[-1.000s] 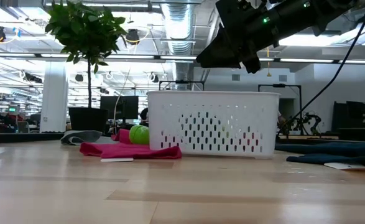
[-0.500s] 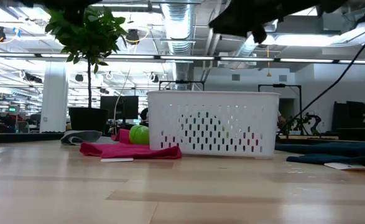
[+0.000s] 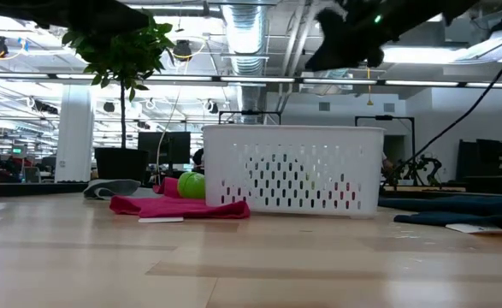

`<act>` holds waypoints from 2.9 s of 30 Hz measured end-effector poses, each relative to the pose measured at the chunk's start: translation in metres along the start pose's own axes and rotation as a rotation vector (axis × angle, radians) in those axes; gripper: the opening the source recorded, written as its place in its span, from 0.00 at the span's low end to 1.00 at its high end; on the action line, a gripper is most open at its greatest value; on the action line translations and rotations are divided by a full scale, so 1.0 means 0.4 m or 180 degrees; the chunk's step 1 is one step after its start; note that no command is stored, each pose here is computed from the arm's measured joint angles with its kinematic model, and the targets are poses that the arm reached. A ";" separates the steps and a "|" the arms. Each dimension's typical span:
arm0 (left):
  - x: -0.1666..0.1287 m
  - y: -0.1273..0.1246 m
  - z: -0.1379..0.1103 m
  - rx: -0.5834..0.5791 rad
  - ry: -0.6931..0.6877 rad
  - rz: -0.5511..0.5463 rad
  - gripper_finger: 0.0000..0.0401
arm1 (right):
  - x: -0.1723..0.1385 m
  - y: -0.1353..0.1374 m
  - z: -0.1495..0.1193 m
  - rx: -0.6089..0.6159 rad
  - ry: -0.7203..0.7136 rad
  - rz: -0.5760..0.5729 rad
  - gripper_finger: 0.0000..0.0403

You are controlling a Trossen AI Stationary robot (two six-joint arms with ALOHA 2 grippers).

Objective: Pick and placing Produce into tupperware
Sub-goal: Put the strawberry into the white bin

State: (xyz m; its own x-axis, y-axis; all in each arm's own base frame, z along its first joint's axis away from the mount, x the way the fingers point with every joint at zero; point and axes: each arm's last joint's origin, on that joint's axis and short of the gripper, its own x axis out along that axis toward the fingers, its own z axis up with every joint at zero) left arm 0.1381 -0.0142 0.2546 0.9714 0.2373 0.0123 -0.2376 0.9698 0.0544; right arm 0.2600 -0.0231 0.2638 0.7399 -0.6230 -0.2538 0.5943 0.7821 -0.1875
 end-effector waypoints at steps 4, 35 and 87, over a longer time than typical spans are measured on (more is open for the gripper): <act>0.001 0.002 0.001 0.0000 -0.0007 0.0021 0.02 | 0.070 -0.050 -0.023 0.0136 0.0479 -0.0416 0.35; 0.053 -0.021 -0.026 -0.0081 0.0166 0.0094 0.02 | 0.331 -0.290 -0.184 0.1517 0.1979 0.0221 0.54; 0.053 -0.020 -0.021 0.0002 0.0109 0.0104 0.02 | 0.357 -0.365 -0.225 0.2288 0.2173 0.0268 0.46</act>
State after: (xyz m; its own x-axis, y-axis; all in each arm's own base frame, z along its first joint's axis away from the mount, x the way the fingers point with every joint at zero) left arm 0.1606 -0.0165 0.2460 0.9625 0.2705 -0.0200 -0.2691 0.9615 0.0553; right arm 0.2505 -0.2253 0.1697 0.5824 -0.2487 -0.7739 0.7650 0.4895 0.4185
